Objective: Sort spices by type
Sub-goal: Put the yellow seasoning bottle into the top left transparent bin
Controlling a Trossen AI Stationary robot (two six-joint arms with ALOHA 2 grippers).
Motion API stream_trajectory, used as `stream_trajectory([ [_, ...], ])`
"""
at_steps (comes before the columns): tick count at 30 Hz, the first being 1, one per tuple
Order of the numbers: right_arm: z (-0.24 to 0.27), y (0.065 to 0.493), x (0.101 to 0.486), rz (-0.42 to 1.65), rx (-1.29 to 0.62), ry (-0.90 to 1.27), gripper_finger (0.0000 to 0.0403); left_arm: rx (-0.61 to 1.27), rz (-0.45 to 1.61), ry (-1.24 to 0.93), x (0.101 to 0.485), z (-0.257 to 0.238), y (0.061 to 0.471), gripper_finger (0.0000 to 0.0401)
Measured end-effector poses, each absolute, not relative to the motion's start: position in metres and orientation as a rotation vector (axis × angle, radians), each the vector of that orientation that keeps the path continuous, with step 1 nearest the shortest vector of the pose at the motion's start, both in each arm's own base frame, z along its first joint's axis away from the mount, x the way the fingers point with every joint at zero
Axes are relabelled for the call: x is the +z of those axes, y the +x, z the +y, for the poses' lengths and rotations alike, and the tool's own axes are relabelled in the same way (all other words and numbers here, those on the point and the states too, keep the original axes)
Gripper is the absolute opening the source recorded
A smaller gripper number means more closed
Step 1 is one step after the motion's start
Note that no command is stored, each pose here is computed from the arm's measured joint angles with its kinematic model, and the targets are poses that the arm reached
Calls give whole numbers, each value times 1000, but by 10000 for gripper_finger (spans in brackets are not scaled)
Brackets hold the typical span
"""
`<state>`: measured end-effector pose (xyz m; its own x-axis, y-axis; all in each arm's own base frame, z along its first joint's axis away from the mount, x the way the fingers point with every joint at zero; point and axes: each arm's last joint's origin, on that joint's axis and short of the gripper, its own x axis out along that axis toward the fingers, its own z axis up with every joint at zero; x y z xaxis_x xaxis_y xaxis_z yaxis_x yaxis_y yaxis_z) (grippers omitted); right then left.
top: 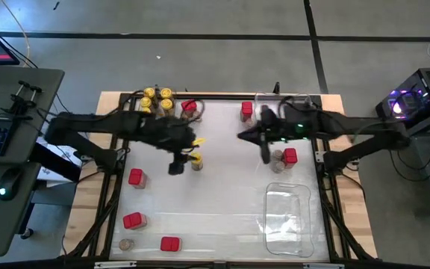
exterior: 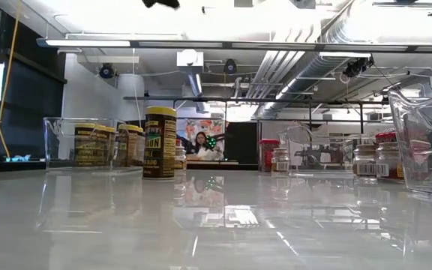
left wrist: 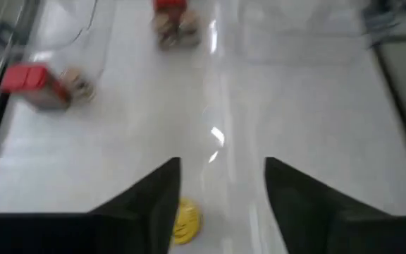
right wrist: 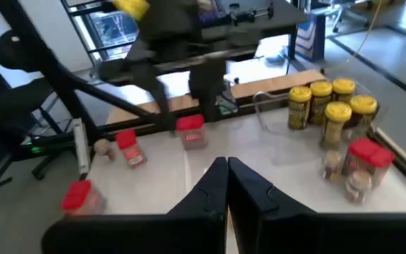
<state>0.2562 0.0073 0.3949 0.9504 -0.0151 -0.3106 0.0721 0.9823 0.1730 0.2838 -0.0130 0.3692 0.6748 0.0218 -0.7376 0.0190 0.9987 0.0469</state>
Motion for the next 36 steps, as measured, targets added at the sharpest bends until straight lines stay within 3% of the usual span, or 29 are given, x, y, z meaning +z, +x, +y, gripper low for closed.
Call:
stream_trajectory([
  [6, 30, 227, 403, 339, -32, 237, 0, 50, 995, 21, 345, 16, 319, 303],
  [10, 44, 221, 402, 365, -24, 250, 0, 17, 1138, 38, 317, 23, 334, 334],
  [17, 59, 221, 391, 443, -52, 255, 0, 76, 1369, -56, 277, 28, 344, 336],
  [24, 61, 226, 387, 462, -60, 263, 0, 33, 1418, -139, 258, 33, 354, 335],
  [36, 62, 228, 385, 470, -60, 261, 0, 121, 1477, -136, 239, 32, 361, 335],
])
